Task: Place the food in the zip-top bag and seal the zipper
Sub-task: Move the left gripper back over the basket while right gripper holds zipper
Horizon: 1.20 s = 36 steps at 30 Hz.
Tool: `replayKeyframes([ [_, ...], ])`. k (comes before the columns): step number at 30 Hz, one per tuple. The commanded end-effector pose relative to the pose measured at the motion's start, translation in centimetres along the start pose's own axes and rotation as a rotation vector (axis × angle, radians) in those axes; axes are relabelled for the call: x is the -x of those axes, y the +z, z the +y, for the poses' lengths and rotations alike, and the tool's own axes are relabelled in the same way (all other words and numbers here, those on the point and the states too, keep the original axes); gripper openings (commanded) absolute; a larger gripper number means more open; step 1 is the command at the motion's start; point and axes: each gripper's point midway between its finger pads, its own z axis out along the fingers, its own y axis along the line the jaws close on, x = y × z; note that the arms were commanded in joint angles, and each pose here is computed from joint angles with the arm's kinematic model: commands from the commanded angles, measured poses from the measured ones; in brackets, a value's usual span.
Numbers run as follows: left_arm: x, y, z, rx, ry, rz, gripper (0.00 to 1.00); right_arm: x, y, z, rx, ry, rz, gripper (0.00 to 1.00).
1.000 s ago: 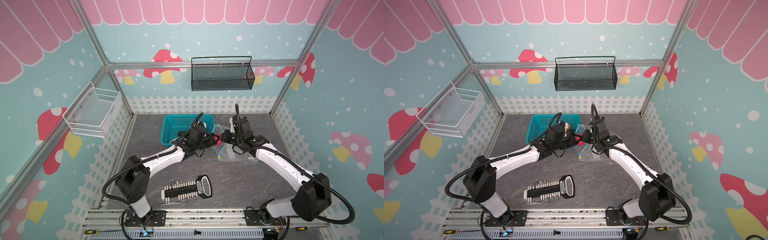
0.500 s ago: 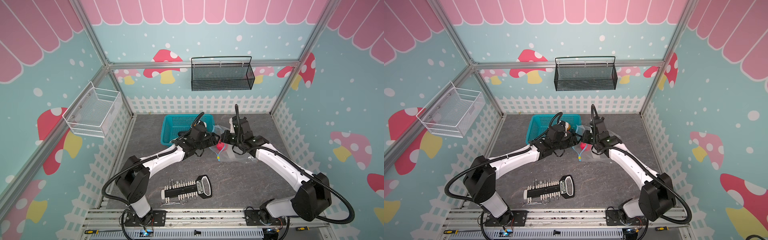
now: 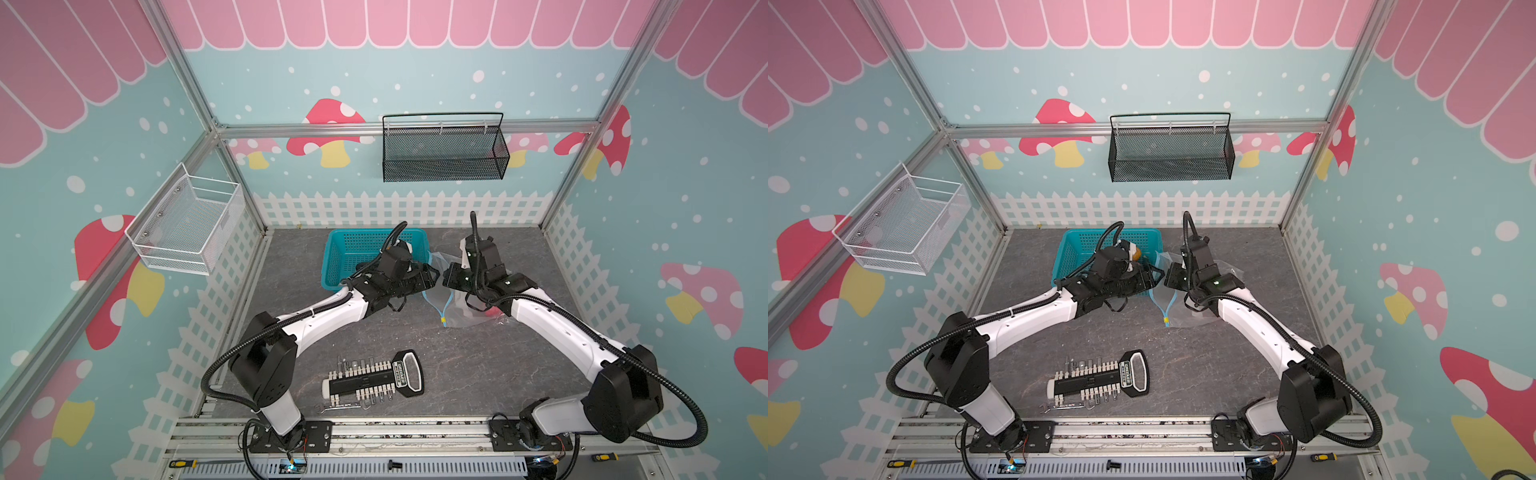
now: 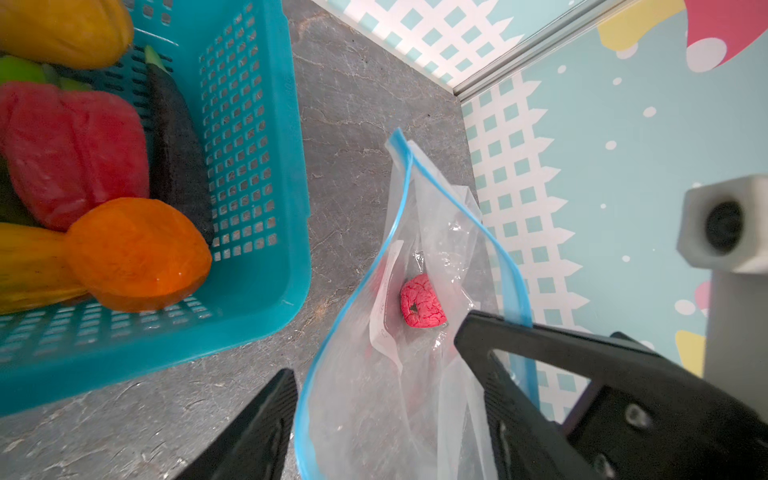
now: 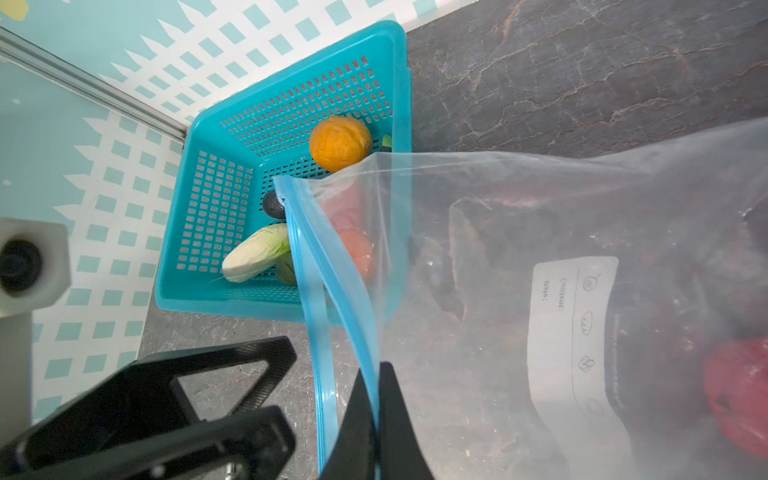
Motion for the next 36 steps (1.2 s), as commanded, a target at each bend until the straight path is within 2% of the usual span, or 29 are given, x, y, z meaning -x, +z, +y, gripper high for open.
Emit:
replayKeyframes([
  [1, 1.7, -2.0, -2.3, -0.120, 0.044, 0.005, 0.72, 0.7, -1.0, 0.2, 0.017, -0.001, -0.041, 0.00],
  [5, 2.5, -2.6, -1.7, -0.205, 0.053, 0.034, 0.74, 0.7, -1.3, 0.3, 0.031, -0.035, -0.054, 0.00],
  [15, 4.1, 0.0, 1.9, -0.138, 0.103, 0.176, 0.75, 0.7, -0.6, 0.5, 0.049, -0.082, -0.063, 0.00],
  [19, 5.7, 1.4, 4.9, -0.030, 0.081, 0.199, 0.73, 0.6, -0.2, 0.2, 0.035, -0.099, -0.060, 0.00],
  [26, 10.9, 2.2, 11.0, 0.332, 0.133, 0.069, 0.74, 1.0, 0.3, 0.2, 0.024, -0.122, -0.061, 0.00],
  [31, 12.0, 4.2, 13.6, 0.439, 0.152, 0.044, 0.80, 0.9, 0.6, -0.1, 0.013, -0.130, -0.058, 0.00],
  [36, 13.5, 6.5, 14.7, 0.495, 0.145, 0.017, 0.87, 0.6, 1.3, -0.3, 0.012, -0.134, -0.041, 0.00],
])
